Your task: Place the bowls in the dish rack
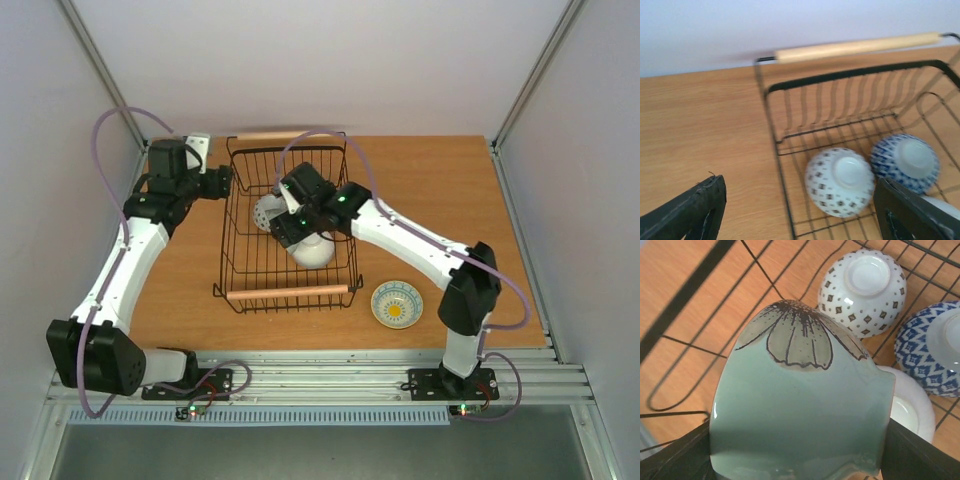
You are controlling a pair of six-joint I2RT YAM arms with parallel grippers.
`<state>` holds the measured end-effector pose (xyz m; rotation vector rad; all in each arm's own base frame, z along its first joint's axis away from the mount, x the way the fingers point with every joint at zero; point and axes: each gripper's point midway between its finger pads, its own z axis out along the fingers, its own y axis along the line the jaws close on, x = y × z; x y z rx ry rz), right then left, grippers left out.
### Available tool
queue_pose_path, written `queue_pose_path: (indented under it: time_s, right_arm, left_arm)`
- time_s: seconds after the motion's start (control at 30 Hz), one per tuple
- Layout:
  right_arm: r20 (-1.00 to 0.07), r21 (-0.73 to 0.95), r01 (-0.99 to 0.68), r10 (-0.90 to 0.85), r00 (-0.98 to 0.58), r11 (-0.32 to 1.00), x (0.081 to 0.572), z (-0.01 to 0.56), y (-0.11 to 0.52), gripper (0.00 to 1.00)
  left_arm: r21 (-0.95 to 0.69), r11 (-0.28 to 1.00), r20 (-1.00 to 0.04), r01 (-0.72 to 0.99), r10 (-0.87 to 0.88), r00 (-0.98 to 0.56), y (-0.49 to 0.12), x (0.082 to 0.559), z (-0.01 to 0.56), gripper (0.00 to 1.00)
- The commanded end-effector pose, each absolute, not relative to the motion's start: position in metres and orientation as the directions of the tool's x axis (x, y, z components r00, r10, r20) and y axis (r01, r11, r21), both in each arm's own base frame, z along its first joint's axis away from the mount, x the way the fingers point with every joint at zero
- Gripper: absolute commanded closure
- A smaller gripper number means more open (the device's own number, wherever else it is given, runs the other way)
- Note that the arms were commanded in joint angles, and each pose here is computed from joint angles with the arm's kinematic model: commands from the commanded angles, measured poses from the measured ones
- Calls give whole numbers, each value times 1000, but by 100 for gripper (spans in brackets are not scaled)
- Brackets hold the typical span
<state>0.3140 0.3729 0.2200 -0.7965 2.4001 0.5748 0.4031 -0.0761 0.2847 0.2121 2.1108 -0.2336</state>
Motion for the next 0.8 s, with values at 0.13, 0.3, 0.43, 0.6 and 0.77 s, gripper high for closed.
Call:
queue_pose_path:
  time_s: [0.13,0.3,0.43,0.6,0.77]
  right_arm:
    - [-589,-115,-643,-573,-570,758,334,207,378,99]
    - [-554,-218,-655,-644,-527,724,336,193,394,99]
    - [-527,-286,-654,-685,-503,700,340,185,405,99]
    - [-494,-341,-655,-721,-485,674,342,173,414,99]
    - [-456,-375,-672,-758,-466,639,335,158,422,99]
  left_arm:
    - [-62,982,-906,-178,-130,-403,15,409,310,14]
    - [-59,950,-915,-306,-174,-363,52,402,317,10]
    - [-70,941,-918,-332,-191,-348,65,398,320,9]
    - [-80,932,-917,-353,-208,-340,73,395,321,9]
    - [-83,929,-917,-361,-214,-338,75,395,320,8]
